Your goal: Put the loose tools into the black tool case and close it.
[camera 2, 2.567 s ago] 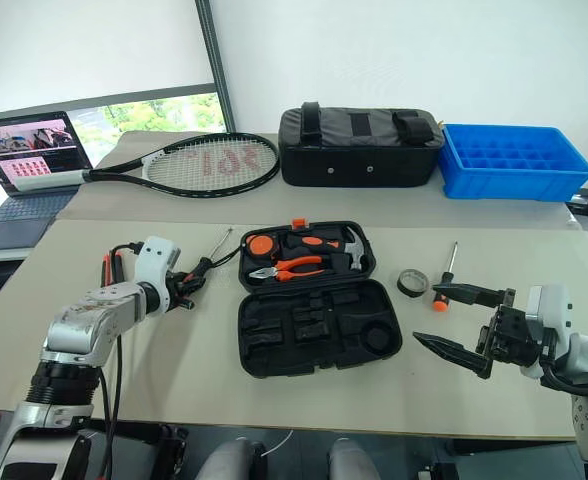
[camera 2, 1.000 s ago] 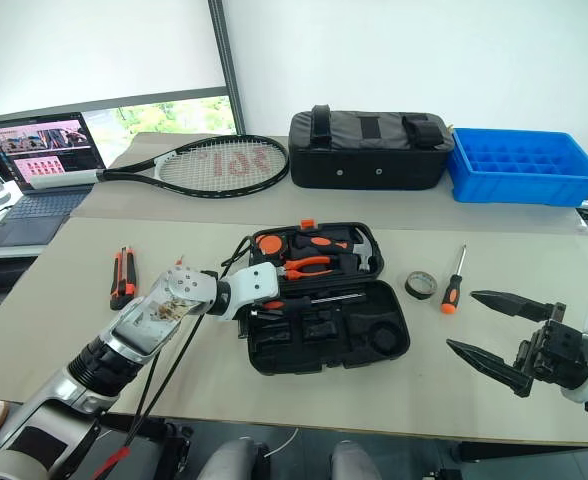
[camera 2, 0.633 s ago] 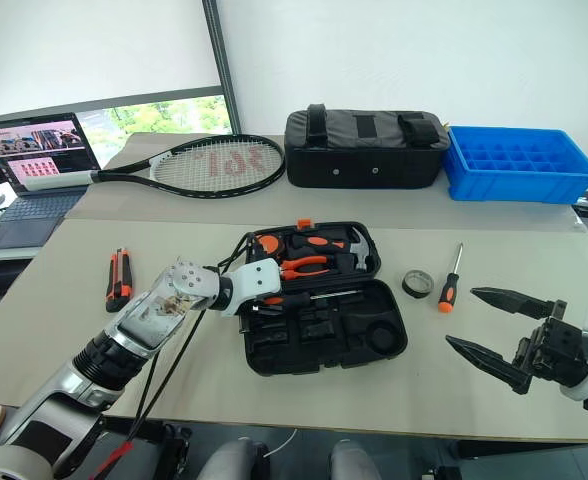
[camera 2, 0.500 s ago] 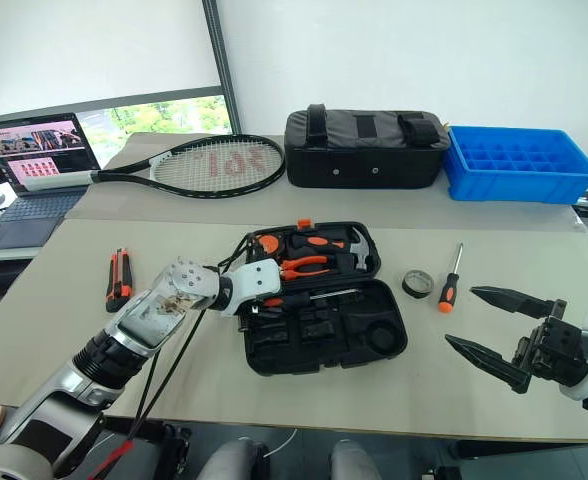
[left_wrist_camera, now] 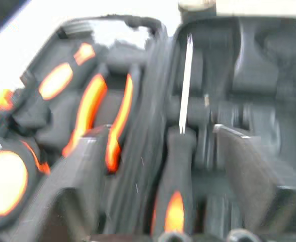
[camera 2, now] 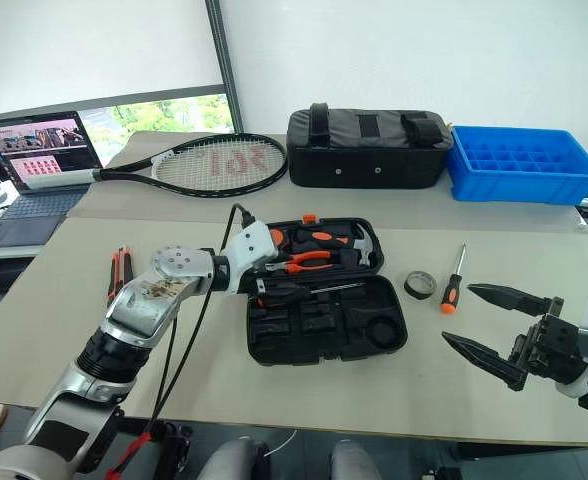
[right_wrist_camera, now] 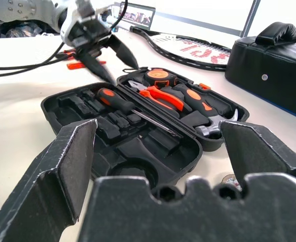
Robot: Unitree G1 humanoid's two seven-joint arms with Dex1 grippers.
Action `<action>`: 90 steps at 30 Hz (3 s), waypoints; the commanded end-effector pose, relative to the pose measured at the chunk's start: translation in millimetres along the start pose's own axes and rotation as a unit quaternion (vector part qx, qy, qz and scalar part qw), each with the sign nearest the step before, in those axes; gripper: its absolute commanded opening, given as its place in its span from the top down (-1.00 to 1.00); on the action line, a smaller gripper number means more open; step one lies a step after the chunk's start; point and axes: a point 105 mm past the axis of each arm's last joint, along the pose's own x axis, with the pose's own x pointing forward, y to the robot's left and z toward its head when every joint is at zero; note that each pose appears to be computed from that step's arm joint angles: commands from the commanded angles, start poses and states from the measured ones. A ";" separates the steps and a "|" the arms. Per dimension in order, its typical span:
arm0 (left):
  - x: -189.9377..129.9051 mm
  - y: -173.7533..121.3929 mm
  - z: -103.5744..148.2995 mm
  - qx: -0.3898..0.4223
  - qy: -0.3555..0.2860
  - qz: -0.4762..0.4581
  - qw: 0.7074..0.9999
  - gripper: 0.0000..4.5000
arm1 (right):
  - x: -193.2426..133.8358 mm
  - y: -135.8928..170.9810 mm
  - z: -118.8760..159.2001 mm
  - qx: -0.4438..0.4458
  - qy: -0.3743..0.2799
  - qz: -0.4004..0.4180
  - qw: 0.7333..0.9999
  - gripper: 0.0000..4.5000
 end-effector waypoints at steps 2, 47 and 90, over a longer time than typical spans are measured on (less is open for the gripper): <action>8.7 -3.0 -1.1 -0.025 -0.059 0.006 0.998 0.39 | 6.3 -0.1 8.6 -0.018 -0.019 0.005 1.000 -1.00; -70.0 -5.5 50.0 -0.009 -0.132 -0.109 0.985 -0.59 | 31.1 -91.4 -79.2 0.124 0.187 -0.387 0.894 -1.00; -133.5 -22.8 38.7 -0.021 -0.051 -0.086 0.995 -1.00 | 109.2 -62.7 -12.3 -0.056 0.099 -0.064 0.991 0.58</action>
